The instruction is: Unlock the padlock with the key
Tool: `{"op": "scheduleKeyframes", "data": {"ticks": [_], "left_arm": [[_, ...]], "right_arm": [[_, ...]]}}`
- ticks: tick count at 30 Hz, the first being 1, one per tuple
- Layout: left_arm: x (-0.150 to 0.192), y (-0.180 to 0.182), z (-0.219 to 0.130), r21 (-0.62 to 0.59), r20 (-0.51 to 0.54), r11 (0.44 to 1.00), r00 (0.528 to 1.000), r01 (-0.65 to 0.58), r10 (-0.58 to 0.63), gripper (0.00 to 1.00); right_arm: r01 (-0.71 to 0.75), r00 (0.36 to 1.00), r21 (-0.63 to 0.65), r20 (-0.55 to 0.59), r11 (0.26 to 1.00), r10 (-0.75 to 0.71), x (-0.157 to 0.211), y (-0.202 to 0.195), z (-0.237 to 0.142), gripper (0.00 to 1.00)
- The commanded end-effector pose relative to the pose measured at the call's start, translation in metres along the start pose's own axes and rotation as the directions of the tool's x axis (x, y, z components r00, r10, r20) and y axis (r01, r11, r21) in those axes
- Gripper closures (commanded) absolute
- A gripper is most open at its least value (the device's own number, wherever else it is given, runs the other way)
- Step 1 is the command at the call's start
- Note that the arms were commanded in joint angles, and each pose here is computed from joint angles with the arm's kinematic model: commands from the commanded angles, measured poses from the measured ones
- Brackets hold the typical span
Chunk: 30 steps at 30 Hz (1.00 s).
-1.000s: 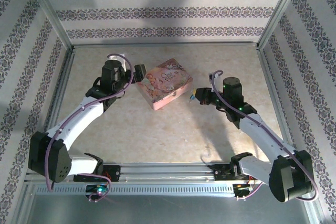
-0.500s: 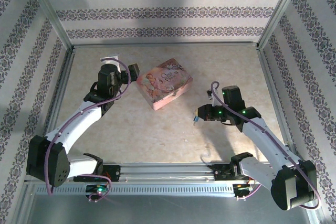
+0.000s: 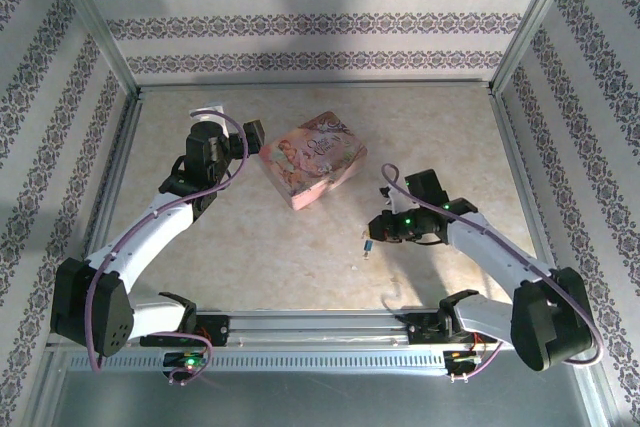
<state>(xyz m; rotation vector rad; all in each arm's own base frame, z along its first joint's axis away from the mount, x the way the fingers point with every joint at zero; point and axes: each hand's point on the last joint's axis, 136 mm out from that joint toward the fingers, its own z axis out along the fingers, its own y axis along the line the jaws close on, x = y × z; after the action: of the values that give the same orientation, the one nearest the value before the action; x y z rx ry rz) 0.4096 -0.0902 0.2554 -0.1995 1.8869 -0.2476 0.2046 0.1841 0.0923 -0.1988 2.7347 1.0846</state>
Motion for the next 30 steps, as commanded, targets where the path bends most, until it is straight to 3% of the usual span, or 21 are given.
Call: {"op": "scheduleKeyframes", "data": {"ticks": [1, 14, 22, 30], "left_arm": [[-0.010, 0.007, -0.001, -0.032, 0.025, 0.999, 0.999, 0.021, -0.021, 0.00], [-0.003, 0.014, -0.004, -0.058, 0.007, 0.998, 1.000, 0.025, -0.025, 0.00], [-0.003, 0.017, -0.008, -0.068, 0.005, 0.998, 1.000, 0.018, -0.018, 0.00], [-0.006, 0.021, -0.011, -0.084, 0.009, 0.996, 1.000, 0.011, -0.010, 0.00]], "right_arm": [[0.034, 0.999, -0.023, -0.021, 0.999, -0.035, 0.001, 0.001, 0.012, 1.00], [0.058, 0.987, -0.011, -0.146, 0.998, -0.059, 0.005, -0.005, 0.050, 1.00], [-0.005, 0.984, 0.014, -0.180, 1.000, 0.008, 0.007, -0.014, 0.065, 1.00], [-0.024, 0.987, 0.036, -0.160, 0.999, 0.029, -0.001, -0.017, 0.066, 0.89]]}}
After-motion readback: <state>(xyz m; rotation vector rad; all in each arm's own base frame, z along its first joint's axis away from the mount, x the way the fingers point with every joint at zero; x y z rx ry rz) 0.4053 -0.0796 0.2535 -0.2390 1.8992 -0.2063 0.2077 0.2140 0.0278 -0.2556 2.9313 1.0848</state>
